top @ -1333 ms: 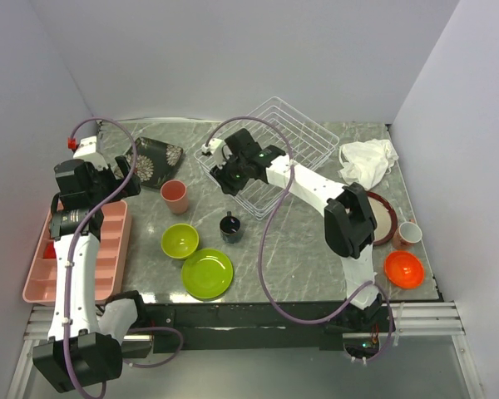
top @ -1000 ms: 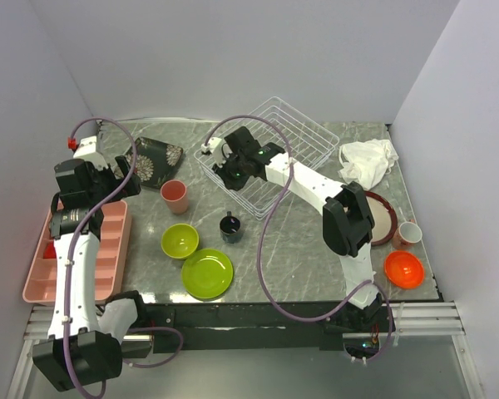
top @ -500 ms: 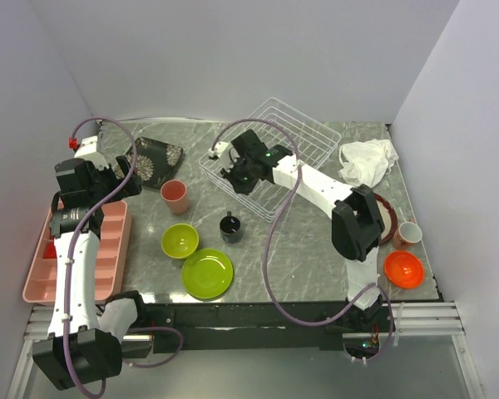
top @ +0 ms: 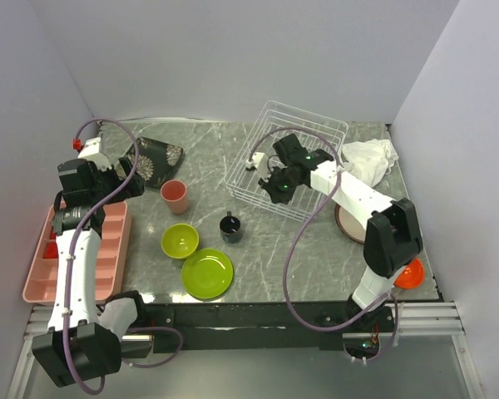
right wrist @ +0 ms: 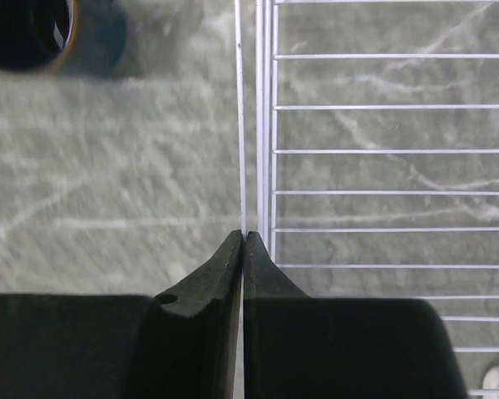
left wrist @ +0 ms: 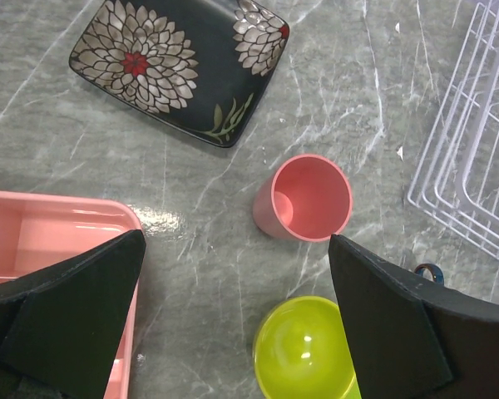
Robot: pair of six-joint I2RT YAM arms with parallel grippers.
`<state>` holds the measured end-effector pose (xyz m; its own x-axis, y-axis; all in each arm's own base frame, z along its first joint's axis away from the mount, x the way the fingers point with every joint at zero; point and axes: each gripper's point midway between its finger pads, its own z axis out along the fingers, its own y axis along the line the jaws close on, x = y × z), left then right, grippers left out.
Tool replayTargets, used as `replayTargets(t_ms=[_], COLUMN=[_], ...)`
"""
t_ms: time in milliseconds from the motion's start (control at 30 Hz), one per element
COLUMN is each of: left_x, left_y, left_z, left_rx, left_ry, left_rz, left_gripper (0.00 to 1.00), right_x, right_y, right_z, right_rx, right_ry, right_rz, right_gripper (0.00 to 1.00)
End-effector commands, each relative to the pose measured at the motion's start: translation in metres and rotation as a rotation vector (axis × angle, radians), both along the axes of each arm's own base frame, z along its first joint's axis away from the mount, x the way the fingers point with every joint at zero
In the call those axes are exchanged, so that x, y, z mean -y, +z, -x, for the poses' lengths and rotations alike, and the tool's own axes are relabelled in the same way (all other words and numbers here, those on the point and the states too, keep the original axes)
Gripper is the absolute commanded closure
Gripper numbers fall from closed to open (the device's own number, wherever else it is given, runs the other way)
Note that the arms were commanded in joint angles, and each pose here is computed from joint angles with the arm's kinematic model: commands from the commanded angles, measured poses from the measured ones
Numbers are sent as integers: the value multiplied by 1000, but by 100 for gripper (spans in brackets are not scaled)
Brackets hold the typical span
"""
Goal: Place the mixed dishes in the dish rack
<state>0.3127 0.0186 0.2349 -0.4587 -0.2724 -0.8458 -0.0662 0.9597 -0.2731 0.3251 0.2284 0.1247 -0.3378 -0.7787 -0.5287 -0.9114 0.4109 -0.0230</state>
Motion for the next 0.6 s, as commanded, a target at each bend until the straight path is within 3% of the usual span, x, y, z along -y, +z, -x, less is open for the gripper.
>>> replayTargets(t_ms=[0,300,567], left_x=[5,8,32], left_y=[8,9,10], left_z=[-4,-6,-7], left_rx=[37,41,49], left_ry=[-27,-49,-195], left_rz=[16,7,11], left_gripper=[0,0,0], right_x=[28,66,89], right_y=[-5,-14,-19], right_z=[51,97,121], right_rx=[-86,-104,-63], right_ry=[166,271,384], right_rz=[54,143,195], right_gripper=[100,100,100])
